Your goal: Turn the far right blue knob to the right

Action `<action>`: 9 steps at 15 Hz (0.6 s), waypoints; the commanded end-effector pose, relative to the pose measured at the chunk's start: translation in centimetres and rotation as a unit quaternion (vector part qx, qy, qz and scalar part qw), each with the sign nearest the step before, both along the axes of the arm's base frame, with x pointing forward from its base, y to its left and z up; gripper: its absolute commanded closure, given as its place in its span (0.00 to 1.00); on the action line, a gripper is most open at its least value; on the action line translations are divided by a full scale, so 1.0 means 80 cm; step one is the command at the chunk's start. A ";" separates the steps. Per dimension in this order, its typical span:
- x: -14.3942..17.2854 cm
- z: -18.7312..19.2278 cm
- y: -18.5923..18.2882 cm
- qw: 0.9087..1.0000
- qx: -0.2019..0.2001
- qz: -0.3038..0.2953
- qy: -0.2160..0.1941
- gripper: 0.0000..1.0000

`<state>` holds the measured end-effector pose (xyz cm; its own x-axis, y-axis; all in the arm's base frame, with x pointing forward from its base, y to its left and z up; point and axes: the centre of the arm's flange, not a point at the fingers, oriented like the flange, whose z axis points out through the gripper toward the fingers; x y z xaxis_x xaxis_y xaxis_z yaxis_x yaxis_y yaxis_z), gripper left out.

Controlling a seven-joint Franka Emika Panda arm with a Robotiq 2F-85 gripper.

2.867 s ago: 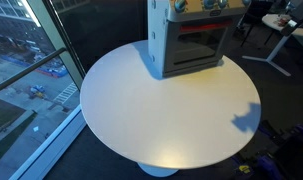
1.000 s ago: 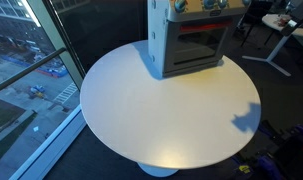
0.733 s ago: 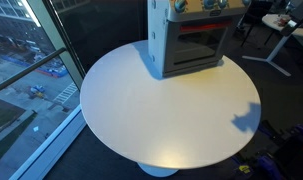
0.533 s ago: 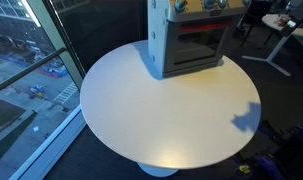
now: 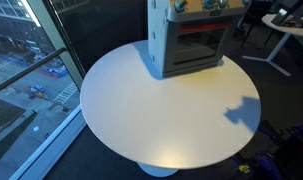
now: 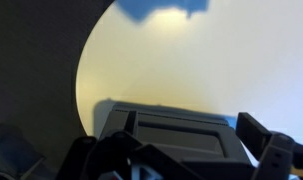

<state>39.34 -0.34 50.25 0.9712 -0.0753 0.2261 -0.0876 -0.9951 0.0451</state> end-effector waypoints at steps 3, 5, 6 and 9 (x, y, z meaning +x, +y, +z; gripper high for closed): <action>0.066 0.035 -0.012 1.000 0.007 -0.003 -0.020 0.00; 0.087 0.044 -0.020 0.999 0.009 -0.010 -0.031 0.00; 0.097 0.048 -0.025 0.999 0.010 -0.015 -0.035 0.00; 0.127 0.057 -0.048 0.998 0.017 -0.034 -0.051 0.00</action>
<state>46.20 -2.44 53.54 0.9479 -0.1124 0.2979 -0.1235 -0.9922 0.0185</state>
